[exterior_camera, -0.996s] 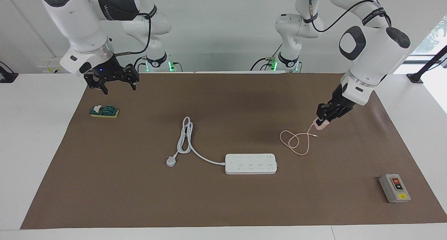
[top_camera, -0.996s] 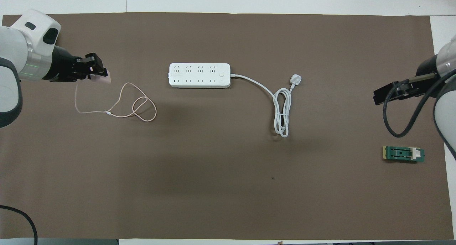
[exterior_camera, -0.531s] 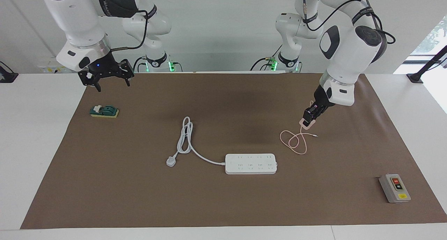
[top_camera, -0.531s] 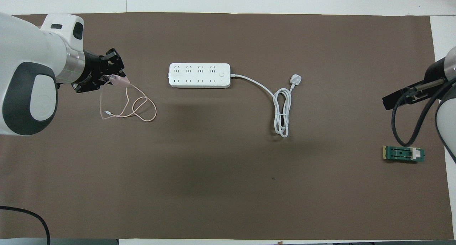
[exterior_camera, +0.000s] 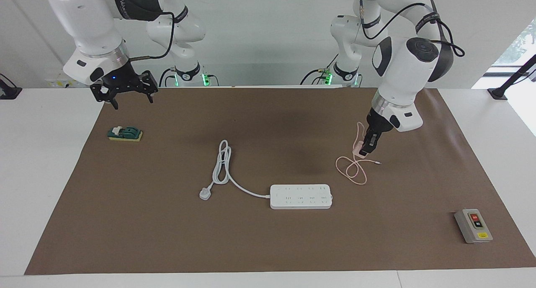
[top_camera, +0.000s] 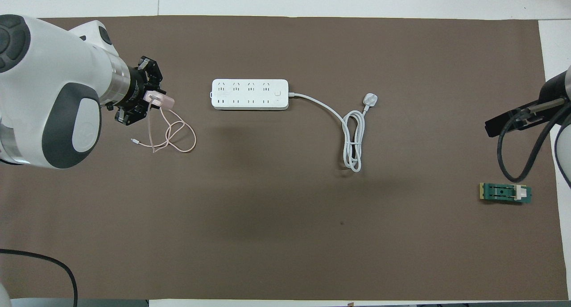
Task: Plug charger into power strip
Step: 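Carry the pink charger to the power strip end with the left gripper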
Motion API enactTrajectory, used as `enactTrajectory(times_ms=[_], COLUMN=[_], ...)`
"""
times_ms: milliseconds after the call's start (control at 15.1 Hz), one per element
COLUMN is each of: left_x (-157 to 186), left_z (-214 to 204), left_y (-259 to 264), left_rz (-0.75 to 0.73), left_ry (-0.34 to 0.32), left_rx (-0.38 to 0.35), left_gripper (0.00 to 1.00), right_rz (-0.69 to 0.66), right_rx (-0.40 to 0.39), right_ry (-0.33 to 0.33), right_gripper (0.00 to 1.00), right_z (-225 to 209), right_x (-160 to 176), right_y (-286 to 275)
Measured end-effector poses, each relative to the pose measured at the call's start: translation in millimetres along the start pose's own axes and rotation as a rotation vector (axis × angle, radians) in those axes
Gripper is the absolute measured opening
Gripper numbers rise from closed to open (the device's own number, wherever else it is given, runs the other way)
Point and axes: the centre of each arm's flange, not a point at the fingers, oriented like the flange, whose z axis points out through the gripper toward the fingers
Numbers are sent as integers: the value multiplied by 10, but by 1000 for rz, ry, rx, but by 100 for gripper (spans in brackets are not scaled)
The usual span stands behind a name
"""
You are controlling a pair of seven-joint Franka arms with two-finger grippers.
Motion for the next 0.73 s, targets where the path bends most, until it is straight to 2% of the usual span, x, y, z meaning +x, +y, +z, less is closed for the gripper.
enactTrajectory(times_ms=[266,731], left_x=[-284,-348], left_z=[389,850], left_y=[168,639], left_rz=[-127,-272], left_ry=[13,86], left_rx=[26,73], left_gripper=[31,31], right_rz=[14,62], right_rx=[2,25], right_ry=[-2,-34], right_gripper=[100,100], right_z=[-32,19], right_x=[-54,-170], right_y=[146,397])
